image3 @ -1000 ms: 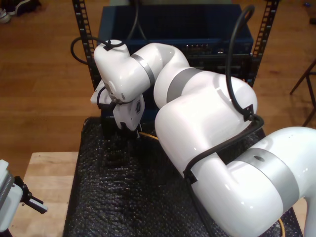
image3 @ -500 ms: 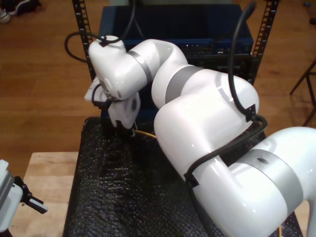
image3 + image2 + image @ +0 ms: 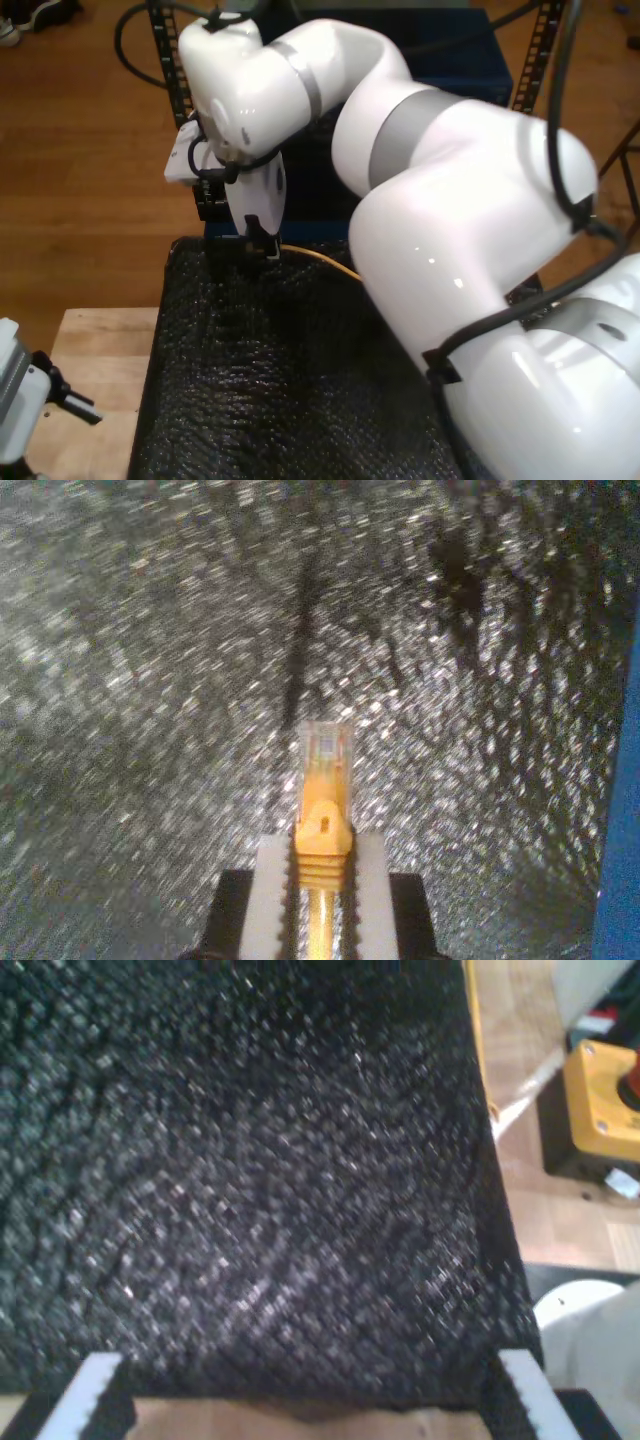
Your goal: Grab the cable and plug it in
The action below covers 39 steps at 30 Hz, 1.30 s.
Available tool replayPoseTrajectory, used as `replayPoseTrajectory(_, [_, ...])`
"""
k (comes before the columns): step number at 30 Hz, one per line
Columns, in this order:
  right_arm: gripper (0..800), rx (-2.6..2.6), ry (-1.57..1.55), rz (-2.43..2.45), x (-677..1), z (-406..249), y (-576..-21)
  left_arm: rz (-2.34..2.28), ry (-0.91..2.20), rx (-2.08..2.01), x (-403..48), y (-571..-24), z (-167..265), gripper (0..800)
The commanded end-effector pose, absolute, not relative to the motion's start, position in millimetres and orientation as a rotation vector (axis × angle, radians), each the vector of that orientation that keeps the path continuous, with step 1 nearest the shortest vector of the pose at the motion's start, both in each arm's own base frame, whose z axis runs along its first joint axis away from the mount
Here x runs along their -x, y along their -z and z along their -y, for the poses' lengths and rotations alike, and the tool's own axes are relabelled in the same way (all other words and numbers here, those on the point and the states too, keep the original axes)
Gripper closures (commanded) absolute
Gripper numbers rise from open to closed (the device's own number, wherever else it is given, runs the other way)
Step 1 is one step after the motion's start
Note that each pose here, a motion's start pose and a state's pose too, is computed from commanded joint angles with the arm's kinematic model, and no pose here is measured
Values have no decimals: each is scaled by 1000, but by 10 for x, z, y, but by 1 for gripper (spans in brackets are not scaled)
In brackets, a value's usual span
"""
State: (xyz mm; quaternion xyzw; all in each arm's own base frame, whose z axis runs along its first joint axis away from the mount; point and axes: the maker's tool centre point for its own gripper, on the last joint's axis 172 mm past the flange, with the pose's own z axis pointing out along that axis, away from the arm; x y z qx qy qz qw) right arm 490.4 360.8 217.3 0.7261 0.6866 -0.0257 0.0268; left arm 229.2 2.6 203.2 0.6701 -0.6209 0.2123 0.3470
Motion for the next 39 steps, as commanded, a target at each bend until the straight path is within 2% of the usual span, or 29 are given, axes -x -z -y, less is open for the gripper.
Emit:
replayPoseTrajectory(8, [796, -2265, 53, -2151, -4887, -3267, -2628, 1665, -429, -1643, -2400, -2180, 575, 0])
replayPoseTrajectory(14, [796, -2388, 78, -2172, -4633, -2794, -2655, 1689, -438, -1639, -2587, -2187, 932, 0])
replayPoseTrajectory(23, [796, -2367, -78, -2209, -4326, -2284, -2688, 1810, -385, -1560, -2743, -2444, 1451, 0])
replayPoseTrajectory(32, [796, -2413, -229, -2289, -3996, -2024, -2814, 1934, -431, -1523, -2961, -2546, 2064, 0])
replayPoseTrajectory(39, [796, -2394, -282, -2318, -3751, -1914, -2862, 1869, -510, -1508, -3153, -2643, 2291, 0])
